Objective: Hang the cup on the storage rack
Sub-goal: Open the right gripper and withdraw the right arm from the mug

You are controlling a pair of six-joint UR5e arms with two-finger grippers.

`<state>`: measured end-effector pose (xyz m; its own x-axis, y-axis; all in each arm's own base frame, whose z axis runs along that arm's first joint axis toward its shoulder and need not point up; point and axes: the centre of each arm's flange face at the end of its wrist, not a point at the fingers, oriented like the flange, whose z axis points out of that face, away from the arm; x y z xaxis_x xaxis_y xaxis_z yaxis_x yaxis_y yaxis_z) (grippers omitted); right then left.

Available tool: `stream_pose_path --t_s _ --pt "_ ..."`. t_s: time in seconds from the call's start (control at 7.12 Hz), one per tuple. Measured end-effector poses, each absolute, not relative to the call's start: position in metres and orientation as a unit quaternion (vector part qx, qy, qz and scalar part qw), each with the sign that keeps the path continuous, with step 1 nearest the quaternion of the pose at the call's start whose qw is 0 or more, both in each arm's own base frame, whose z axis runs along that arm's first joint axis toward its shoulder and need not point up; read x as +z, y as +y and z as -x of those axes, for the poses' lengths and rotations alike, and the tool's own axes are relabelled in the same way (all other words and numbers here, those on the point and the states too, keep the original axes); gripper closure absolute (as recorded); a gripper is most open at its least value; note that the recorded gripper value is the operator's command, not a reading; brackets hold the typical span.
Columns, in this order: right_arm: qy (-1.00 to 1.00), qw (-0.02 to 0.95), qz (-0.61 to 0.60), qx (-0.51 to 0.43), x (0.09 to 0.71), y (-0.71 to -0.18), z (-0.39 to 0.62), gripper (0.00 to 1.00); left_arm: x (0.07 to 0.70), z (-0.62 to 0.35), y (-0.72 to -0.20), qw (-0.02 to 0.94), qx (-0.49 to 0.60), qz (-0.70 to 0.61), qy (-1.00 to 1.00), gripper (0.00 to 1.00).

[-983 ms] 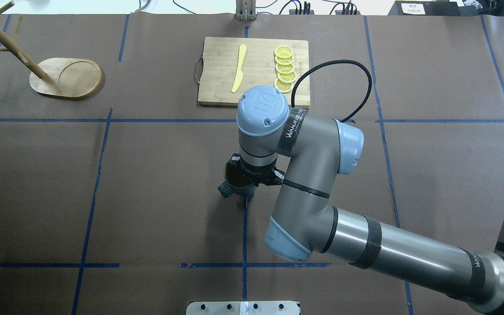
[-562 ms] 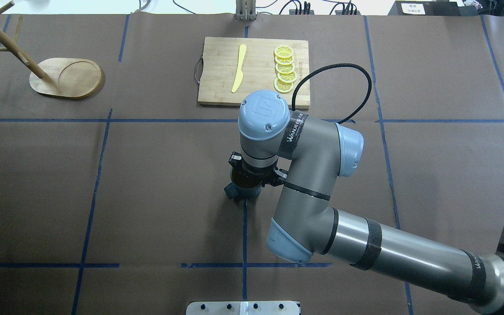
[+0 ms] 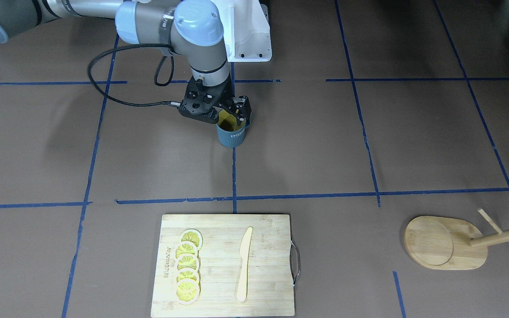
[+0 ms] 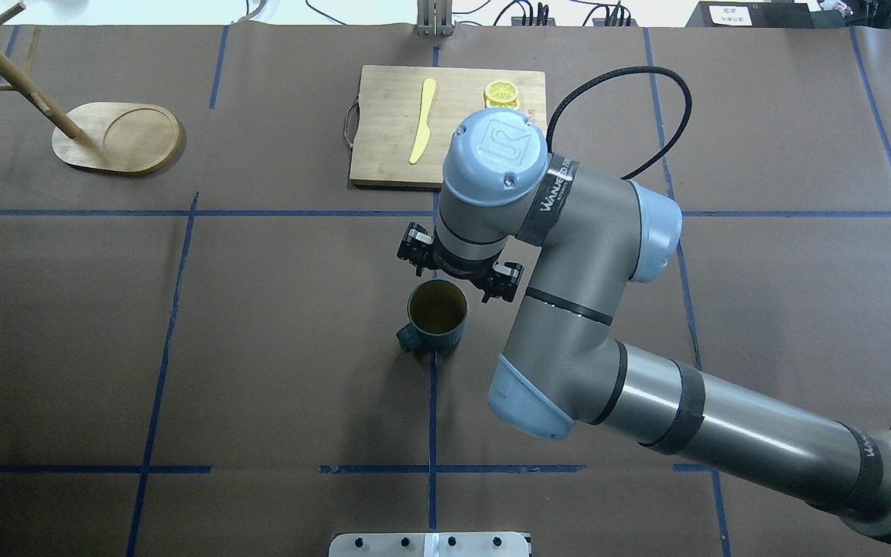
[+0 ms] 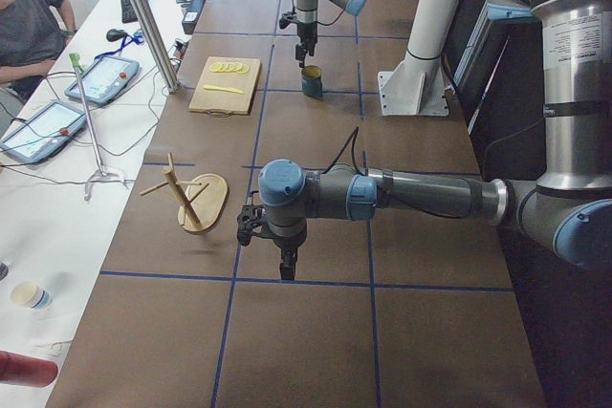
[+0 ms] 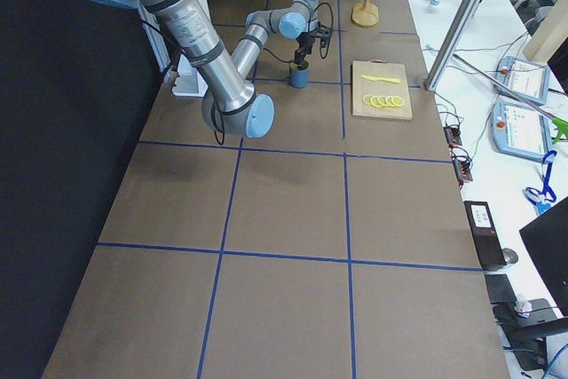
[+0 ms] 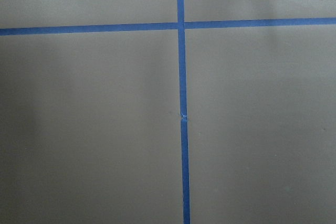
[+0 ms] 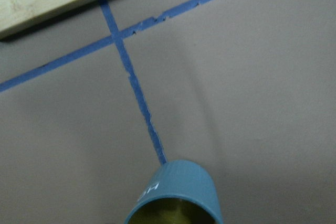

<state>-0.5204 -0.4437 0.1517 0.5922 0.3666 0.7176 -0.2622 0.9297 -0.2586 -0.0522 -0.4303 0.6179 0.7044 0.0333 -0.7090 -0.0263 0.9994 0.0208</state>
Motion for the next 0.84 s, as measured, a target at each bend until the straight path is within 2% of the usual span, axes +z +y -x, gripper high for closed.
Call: stream_pose_path --t_s 0.42,0.84 --pt "-0.418 0.9 0.033 0.116 0.211 -0.496 0.388 0.0 0.617 0.051 -0.432 0.924 0.018 -0.007 0.382 0.0" --pt "-0.398 0.917 -0.007 0.025 0.333 -0.552 0.226 0.0 0.614 0.049 -0.439 0.923 0.021 -0.014 0.385 0.0"
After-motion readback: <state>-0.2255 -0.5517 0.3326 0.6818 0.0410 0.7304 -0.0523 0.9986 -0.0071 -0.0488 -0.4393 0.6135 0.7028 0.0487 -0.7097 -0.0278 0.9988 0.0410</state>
